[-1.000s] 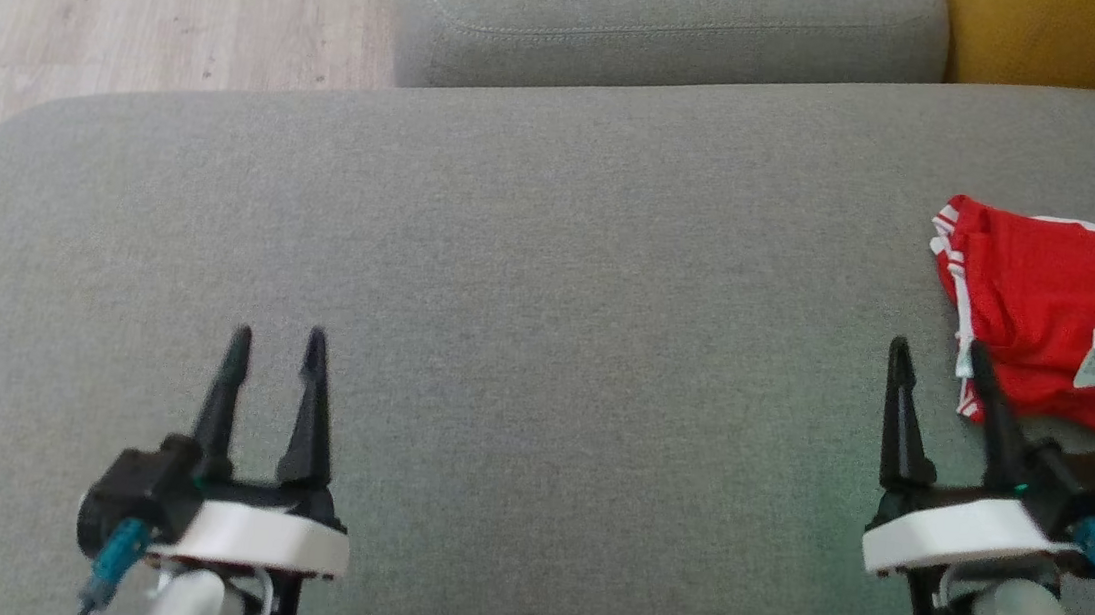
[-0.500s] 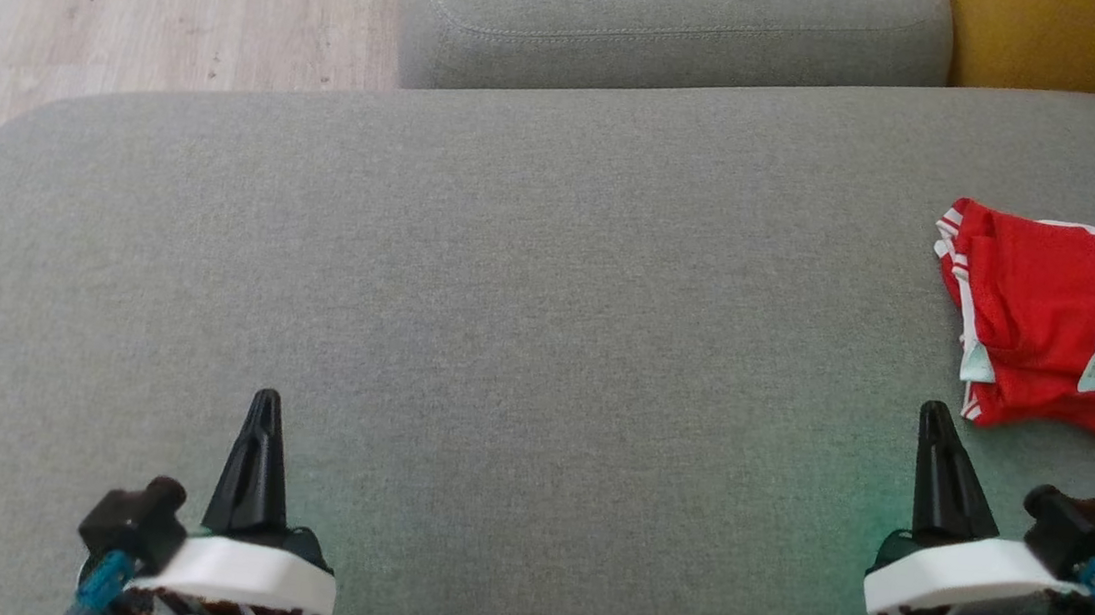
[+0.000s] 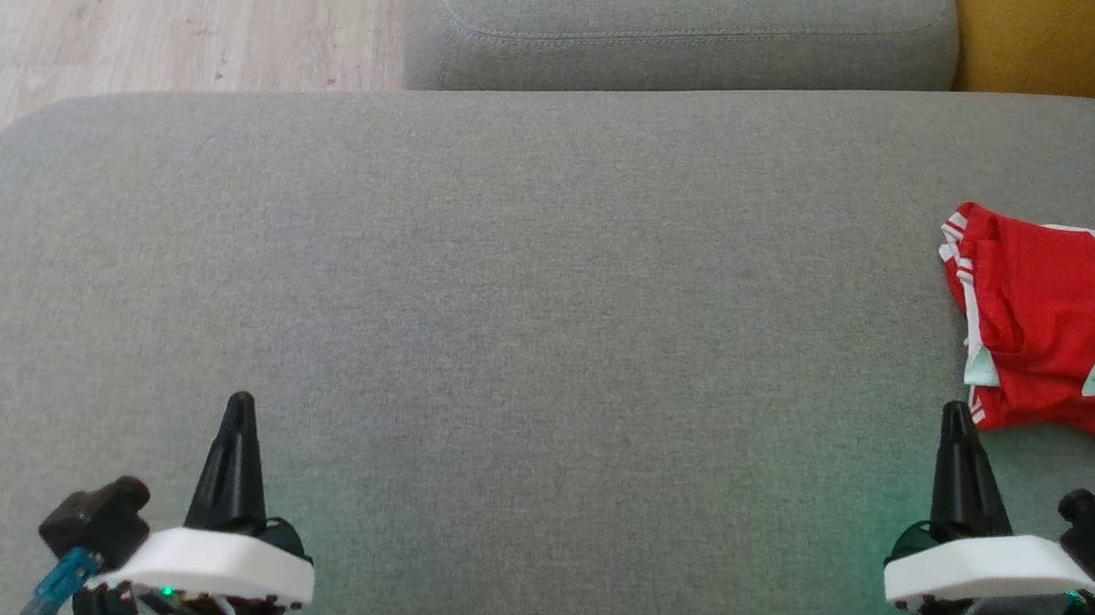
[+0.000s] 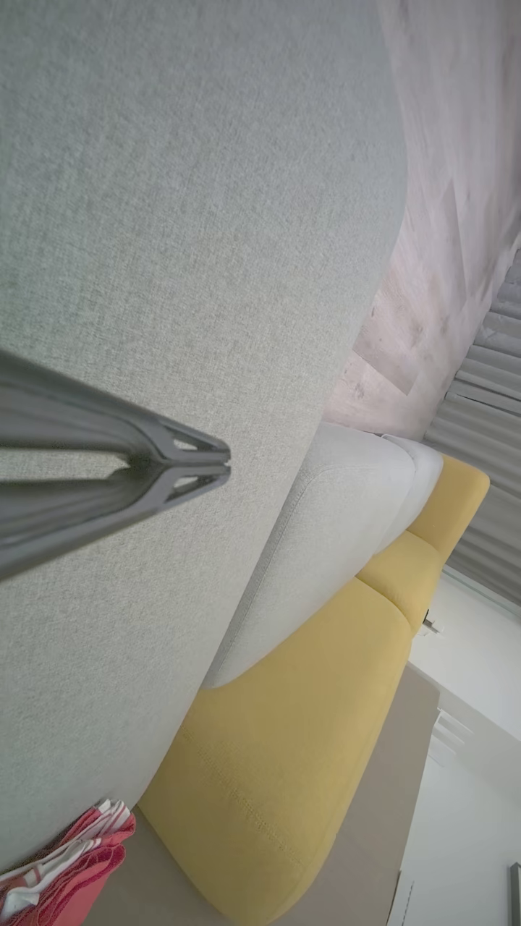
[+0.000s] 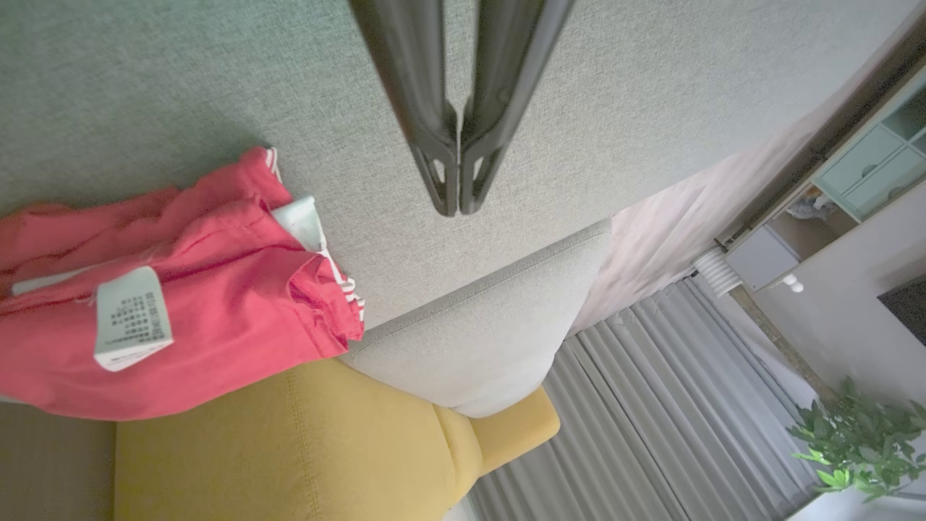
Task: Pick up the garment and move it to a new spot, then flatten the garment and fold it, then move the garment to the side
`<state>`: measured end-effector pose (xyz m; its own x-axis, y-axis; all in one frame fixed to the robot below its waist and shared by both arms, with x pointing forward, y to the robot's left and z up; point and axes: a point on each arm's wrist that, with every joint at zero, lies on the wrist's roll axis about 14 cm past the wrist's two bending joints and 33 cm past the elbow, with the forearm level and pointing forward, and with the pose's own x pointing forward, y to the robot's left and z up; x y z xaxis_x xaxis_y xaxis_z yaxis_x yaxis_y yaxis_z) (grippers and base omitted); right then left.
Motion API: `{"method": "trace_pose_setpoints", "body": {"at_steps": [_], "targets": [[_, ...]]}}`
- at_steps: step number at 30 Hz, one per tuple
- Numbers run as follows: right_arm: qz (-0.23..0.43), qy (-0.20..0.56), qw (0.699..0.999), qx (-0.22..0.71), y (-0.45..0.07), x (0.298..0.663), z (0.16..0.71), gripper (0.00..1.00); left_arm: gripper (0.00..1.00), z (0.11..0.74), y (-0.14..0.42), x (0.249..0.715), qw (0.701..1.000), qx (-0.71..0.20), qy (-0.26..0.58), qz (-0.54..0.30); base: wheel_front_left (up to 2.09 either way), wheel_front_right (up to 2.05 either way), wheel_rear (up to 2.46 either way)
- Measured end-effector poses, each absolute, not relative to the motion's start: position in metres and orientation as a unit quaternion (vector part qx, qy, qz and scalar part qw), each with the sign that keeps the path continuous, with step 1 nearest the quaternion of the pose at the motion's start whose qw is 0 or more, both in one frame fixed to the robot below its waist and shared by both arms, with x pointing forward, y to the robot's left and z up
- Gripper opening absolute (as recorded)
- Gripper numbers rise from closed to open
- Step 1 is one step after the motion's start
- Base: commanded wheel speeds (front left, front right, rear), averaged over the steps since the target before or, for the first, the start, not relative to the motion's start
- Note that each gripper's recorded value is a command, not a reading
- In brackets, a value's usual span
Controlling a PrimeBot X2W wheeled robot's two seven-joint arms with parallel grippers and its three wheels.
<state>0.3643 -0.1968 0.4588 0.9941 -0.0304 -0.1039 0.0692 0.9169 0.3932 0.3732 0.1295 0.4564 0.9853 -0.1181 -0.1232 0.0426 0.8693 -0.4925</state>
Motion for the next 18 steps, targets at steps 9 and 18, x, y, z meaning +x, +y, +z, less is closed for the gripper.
{"method": "trace_pose_setpoints", "body": {"at_steps": [9, 18], "targets": [[-0.036, 0.05, 0.967, 0.248, -0.2, 0.365, 0.459, 0.0, 0.0, 0.455, 0.137, 0.373, 0.953, -0.292, 0.082, -0.025, 0.0, 0.0, 0.0], [-0.043, 0.051, 0.952, 0.297, -0.202, 0.366, 0.459, 0.0, 0.0, 0.455, 0.142, 0.373, 0.938, -0.336, 0.086, -0.014, 0.0, 0.0, 0.0]]}}
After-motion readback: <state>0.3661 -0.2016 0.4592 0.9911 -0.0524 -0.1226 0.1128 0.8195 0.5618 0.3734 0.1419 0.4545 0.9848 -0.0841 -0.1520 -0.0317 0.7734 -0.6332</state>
